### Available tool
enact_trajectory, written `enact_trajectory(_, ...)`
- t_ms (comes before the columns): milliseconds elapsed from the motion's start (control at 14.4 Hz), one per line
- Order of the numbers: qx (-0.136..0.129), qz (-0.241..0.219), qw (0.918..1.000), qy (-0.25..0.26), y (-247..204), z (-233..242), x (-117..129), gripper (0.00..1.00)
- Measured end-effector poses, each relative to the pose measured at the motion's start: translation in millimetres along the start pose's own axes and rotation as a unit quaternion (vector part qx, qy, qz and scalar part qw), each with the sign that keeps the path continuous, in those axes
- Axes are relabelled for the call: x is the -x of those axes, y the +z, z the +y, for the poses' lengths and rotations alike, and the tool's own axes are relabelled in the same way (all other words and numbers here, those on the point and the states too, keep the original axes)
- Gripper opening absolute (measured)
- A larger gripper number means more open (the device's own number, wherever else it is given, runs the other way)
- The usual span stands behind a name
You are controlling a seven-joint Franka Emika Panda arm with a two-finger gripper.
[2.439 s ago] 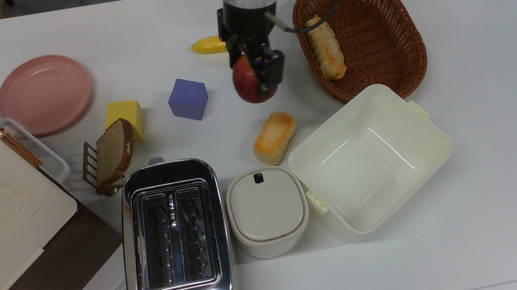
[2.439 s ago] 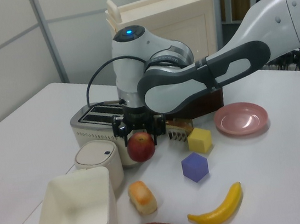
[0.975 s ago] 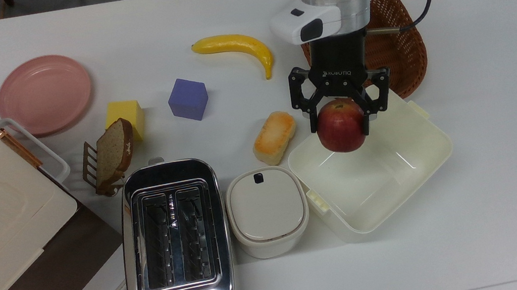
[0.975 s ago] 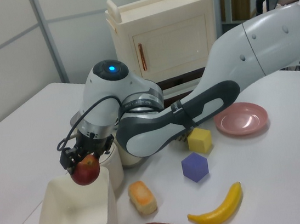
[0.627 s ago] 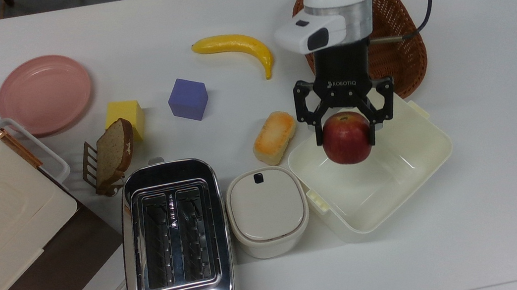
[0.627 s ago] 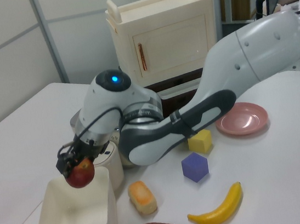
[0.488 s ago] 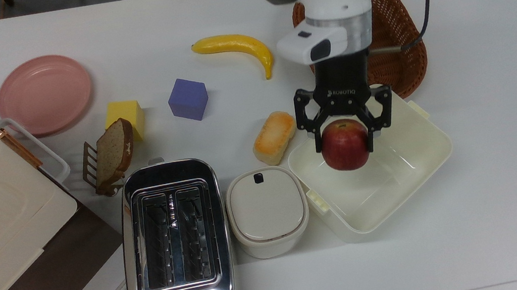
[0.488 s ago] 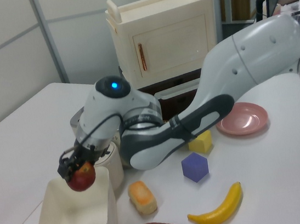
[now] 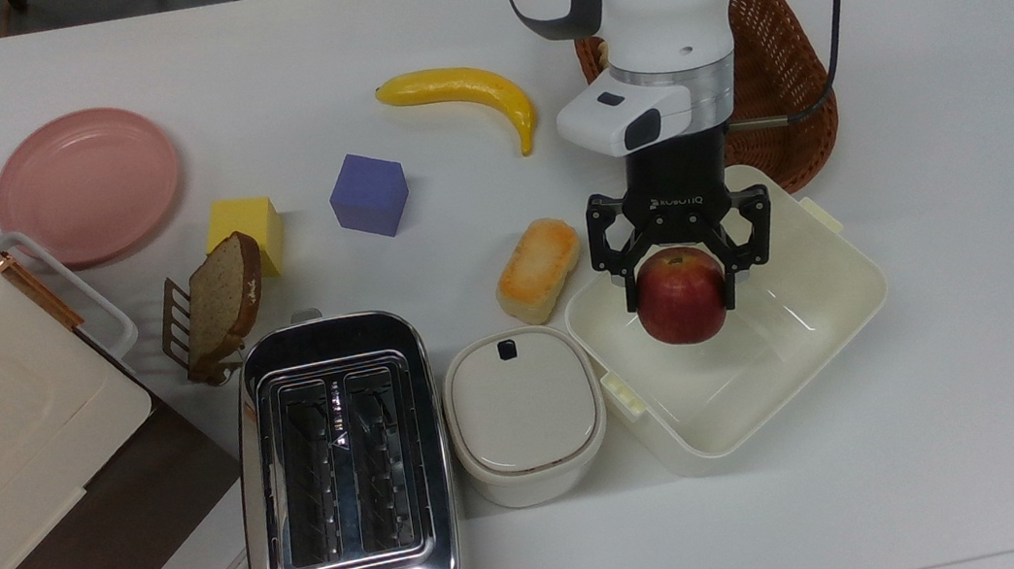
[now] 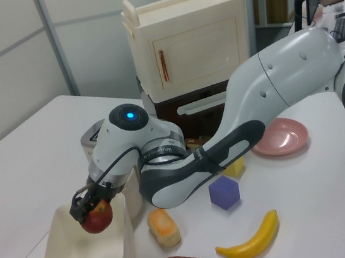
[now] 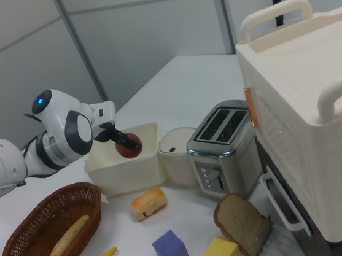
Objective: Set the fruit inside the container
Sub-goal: 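Lower the held apple into the cream container, then open the gripper to release the apple inside the container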
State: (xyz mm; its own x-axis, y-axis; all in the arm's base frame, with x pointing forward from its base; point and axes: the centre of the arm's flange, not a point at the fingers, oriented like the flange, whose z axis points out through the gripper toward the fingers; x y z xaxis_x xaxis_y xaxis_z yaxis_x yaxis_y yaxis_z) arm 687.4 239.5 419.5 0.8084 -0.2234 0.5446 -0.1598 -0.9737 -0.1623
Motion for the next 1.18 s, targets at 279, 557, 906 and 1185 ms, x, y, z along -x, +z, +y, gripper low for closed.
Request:
enact_trajectory(279,0.009,-0.008,0.9998,-0.015,12,2,13,0.83)
enact_trajectory(557,0.010,-0.011,0.9998,-0.017,13,2,15,0.83)
enact_trajectory(906,0.010,-0.011,0.9997,-0.017,13,2,15,0.85)
enact_trajectory(1185,0.011,-0.010,0.9997,-0.017,13,2,15,1.00)
